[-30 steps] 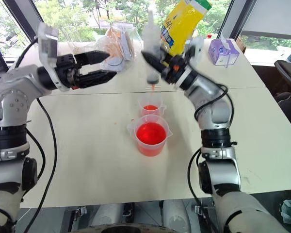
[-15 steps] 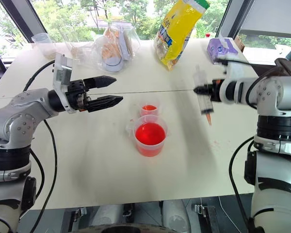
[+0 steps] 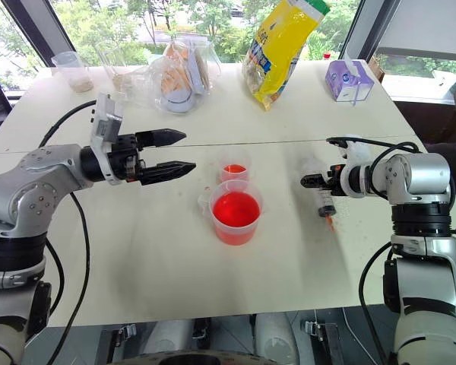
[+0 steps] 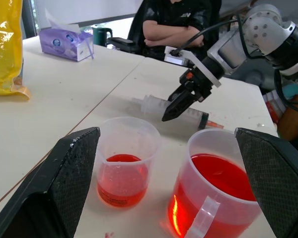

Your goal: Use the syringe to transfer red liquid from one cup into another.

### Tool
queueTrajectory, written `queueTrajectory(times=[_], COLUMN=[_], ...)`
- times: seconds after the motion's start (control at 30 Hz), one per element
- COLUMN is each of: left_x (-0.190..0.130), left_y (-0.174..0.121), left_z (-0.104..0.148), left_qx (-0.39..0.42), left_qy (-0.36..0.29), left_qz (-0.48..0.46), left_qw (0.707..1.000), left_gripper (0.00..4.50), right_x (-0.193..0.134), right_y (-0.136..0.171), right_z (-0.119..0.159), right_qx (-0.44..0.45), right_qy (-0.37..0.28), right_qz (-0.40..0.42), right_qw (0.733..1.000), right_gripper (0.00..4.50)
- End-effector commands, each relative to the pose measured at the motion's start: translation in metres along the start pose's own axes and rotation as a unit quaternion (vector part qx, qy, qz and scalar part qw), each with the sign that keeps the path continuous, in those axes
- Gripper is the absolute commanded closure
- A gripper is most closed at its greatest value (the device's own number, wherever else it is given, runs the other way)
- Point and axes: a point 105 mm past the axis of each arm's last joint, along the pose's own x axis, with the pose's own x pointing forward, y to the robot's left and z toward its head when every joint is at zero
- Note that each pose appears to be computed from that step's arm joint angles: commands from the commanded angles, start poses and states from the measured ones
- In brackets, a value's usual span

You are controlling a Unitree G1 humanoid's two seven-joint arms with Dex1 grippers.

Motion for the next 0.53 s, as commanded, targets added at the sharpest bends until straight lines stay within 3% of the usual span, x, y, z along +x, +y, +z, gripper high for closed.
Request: queueTrajectory(times=[0.03, 0.2, 0.3, 0.53], left_x=[-0.001, -0.006, -0.008, -0.010], left_y=[-0.008, -0.010, -0.010, -0.012], left_z=[0.006, 0.006, 0.005, 0.004], left_qx=[0.016, 0.014, 0.015, 0.010], left_qy=[0.001, 0.011, 0.019, 0.024], left_qz=[-0.006, -0.007, -0.005, -0.003], left_qw=[1.000, 1.000, 1.000, 1.000], left_gripper=[0.00, 0.00, 0.00, 0.00], right_x=[-0.015, -0.055, -0.088, -0.133], right_y=[0.001, 0.025, 0.059, 0.089], right_z=[0.015, 0.043, 0.052, 0.025], right_qx=[-0.018, -0.084, -0.140, -0.203], right_qy=[-0.034, -0.103, -0.155, -0.161], right_qz=[0.000, 0.046, 0.124, 0.209], right_qw=[0.999, 0.990, 0.970, 0.943], right_gripper=[0.07, 0.07, 0.07, 0.07])
